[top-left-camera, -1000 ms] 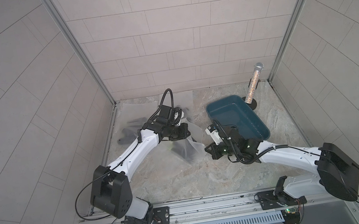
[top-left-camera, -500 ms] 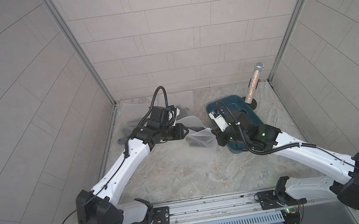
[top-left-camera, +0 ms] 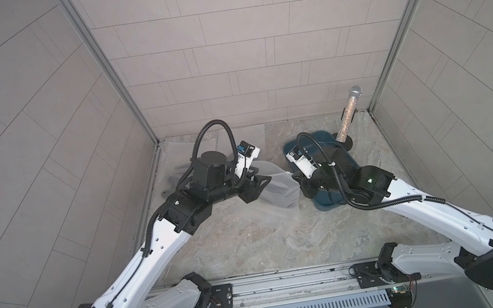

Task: Place the eggplant in a zip-top bag and seal the zipper
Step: Zip the zipper on the zipper food storage bag.

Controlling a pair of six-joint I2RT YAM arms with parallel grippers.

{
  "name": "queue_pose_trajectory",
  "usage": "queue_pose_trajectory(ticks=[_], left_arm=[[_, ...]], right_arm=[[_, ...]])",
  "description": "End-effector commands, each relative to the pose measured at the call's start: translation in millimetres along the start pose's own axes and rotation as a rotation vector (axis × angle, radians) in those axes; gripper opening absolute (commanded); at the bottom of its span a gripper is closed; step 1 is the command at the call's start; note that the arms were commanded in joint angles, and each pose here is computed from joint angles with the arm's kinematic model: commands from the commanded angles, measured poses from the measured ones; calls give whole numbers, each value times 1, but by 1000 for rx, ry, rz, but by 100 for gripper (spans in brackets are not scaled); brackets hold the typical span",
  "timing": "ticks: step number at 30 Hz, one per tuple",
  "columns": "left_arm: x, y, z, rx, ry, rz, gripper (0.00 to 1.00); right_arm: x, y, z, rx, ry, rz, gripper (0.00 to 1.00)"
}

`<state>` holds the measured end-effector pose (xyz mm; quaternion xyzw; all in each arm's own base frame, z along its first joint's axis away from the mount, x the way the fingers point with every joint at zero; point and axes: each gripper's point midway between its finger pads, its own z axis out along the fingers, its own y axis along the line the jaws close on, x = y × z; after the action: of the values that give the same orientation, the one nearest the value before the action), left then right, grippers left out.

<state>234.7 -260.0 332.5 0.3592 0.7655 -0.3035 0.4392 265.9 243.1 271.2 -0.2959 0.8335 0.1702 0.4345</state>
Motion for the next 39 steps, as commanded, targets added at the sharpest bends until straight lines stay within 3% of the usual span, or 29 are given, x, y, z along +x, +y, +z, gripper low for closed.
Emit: queue_pose_trajectory(ticks=[1,8,14,27,35,39], left_arm=[[-10,-4,17,9,-33,180,59],[-17,-13,37,59,-56,253,61],[-8,-15,50,76,-8,298,59],[2,-23,59,107,70,348,31],[12,-23,64,109,126,371,34],[16,-20,65,92,155,378,25]], right_arm=[[-19,10,-12,-53,-102,-18,0],[-21,16,-11,-92,-138,-27,0],[-25,20,-15,-112,-157,-32,0],[-26,23,-18,-131,-162,-56,0],[-28,20,-25,-111,-185,-64,0],[-30,17,-28,-97,-205,-57,0]])
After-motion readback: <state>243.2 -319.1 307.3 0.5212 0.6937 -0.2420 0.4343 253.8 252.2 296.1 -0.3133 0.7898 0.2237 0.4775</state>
